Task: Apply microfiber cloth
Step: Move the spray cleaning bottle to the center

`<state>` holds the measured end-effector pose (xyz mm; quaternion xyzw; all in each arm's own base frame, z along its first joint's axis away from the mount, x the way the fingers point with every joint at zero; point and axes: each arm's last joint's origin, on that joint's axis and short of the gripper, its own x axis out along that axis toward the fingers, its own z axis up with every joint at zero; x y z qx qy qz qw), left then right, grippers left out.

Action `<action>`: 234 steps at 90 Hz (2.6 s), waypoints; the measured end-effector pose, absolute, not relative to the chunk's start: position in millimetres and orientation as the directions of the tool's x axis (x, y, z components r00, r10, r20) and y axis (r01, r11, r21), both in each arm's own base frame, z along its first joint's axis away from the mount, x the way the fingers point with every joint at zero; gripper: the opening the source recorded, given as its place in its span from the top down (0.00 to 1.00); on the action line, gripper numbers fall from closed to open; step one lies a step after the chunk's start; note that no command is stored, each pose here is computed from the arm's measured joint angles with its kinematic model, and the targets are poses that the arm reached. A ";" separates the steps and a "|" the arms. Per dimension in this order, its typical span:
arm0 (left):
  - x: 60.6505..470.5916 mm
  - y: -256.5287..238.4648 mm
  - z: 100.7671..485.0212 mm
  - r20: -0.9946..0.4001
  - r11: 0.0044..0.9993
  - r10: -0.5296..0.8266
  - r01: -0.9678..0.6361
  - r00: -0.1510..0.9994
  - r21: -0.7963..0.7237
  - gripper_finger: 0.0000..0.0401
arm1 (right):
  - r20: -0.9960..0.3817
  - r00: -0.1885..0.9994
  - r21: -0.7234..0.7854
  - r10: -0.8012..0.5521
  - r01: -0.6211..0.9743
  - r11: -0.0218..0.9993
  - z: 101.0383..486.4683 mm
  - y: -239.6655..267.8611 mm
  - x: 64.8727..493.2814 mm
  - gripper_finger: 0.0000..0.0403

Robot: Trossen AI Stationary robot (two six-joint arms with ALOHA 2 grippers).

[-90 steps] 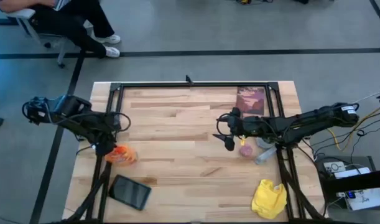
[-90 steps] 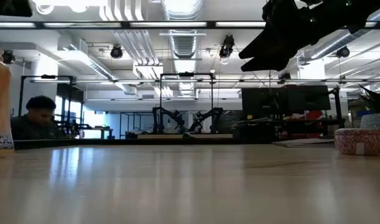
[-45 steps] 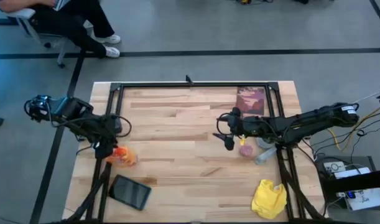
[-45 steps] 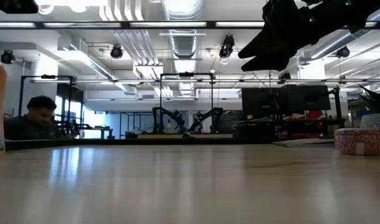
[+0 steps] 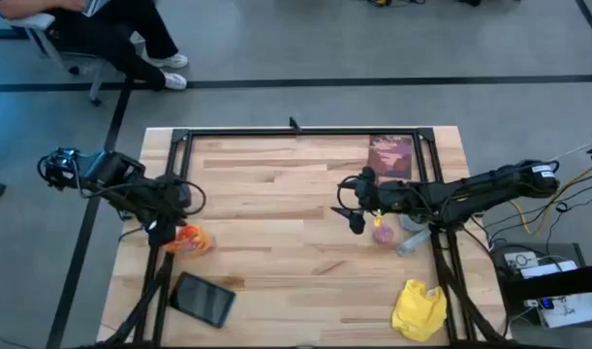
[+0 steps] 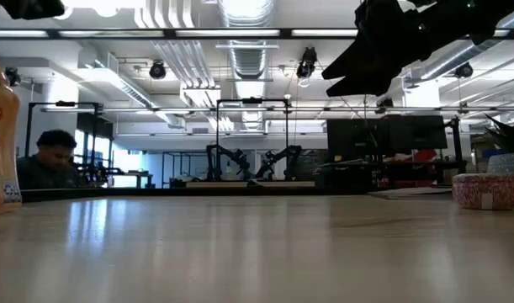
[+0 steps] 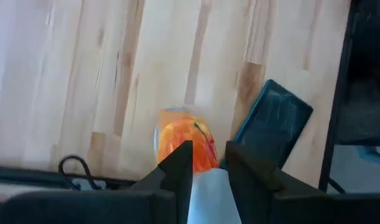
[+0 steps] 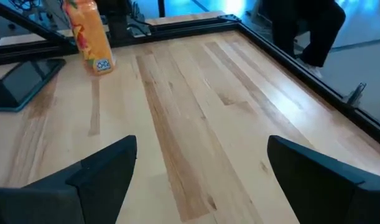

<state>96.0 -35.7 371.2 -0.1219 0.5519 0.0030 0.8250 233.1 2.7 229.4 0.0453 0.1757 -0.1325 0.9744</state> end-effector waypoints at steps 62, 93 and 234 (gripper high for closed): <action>110.6 -31.3 461.3 -0.722 0.996 0.090 -0.081 0.686 0.047 0.57 | -0.355 0.903 0.041 -0.242 0.274 0.961 229.3 2.8 233.1 0.15; 86.1 -23.7 492.1 -0.651 0.982 0.012 -0.131 0.759 -0.134 0.31 | -0.355 0.903 0.041 -0.242 0.274 0.961 229.3 2.8 233.1 0.15; 100.6 -40.1 338.5 -0.967 0.942 -0.157 -0.264 0.199 -0.207 0.42 | -0.354 0.903 0.042 -0.242 0.274 0.961 229.3 2.8 233.0 0.15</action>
